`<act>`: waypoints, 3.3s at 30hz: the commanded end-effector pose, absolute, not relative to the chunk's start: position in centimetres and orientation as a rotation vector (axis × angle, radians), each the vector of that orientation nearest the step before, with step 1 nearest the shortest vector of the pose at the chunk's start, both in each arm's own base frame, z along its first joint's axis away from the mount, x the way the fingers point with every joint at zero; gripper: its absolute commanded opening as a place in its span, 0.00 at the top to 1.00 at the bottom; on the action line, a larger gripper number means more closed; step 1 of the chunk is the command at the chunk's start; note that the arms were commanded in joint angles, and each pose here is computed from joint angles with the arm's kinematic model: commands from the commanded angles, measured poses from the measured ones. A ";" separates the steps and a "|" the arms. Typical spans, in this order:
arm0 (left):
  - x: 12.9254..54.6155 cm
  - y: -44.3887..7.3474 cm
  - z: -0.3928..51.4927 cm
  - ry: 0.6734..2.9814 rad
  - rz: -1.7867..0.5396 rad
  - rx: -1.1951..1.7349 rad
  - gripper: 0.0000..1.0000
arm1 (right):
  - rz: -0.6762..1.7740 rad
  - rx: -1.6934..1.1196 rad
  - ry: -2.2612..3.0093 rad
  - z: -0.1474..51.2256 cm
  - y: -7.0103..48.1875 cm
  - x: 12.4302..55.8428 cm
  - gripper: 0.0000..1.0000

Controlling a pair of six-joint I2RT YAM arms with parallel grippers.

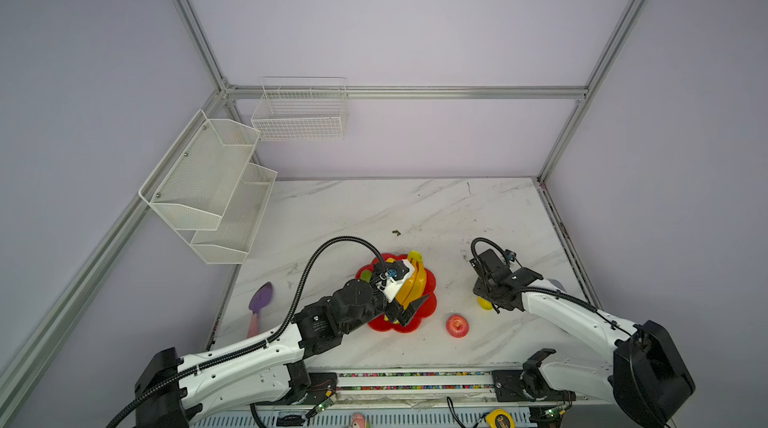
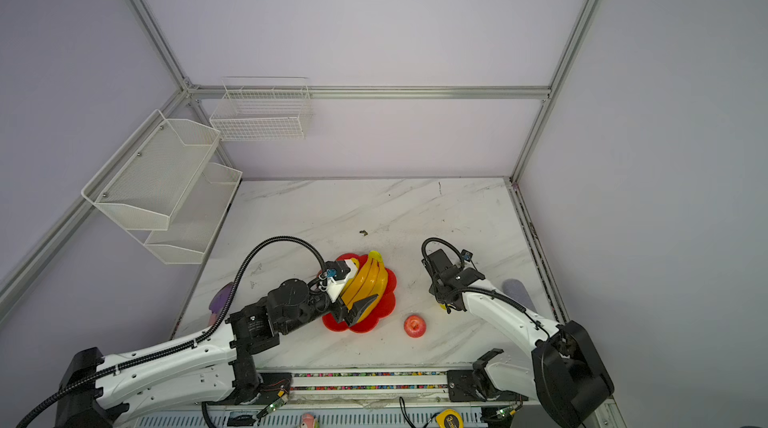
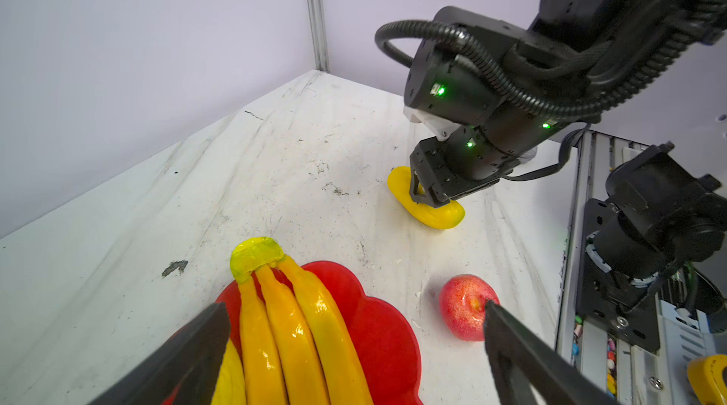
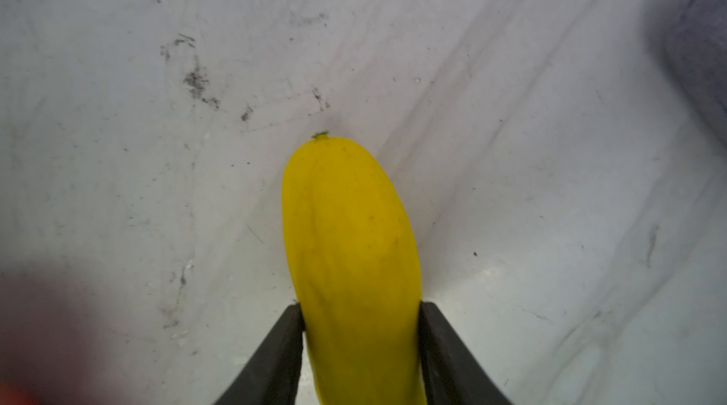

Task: Place and organize the fake fruits in the fruit bowl
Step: 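Grasp the yellow mango with the right gripper while the left gripper holds the bananas, then set the mango into the bowl with the right gripper and release, then grasp the red apple beside the bowl with the right gripper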

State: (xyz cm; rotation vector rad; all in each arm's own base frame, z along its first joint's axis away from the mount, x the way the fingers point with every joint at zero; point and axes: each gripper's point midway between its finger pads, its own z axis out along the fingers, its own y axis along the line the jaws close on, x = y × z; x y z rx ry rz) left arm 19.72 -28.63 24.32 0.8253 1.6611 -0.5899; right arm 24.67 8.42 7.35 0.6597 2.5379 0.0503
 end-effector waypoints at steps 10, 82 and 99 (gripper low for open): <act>21.9 -23.0 23.8 1.761 -0.326 0.624 0.00 | 0.797 0.234 2.325 17.2 21.2 25.1 0.56; 18.3 -27.6 21.3 1.761 -0.575 0.933 0.00 | 0.299 0.172 2.738 8.4 17.3 14.2 0.23; 17.4 -25.8 20.4 1.779 -0.544 0.951 0.00 | 0.200 0.089 2.794 5.8 18.2 13.7 0.24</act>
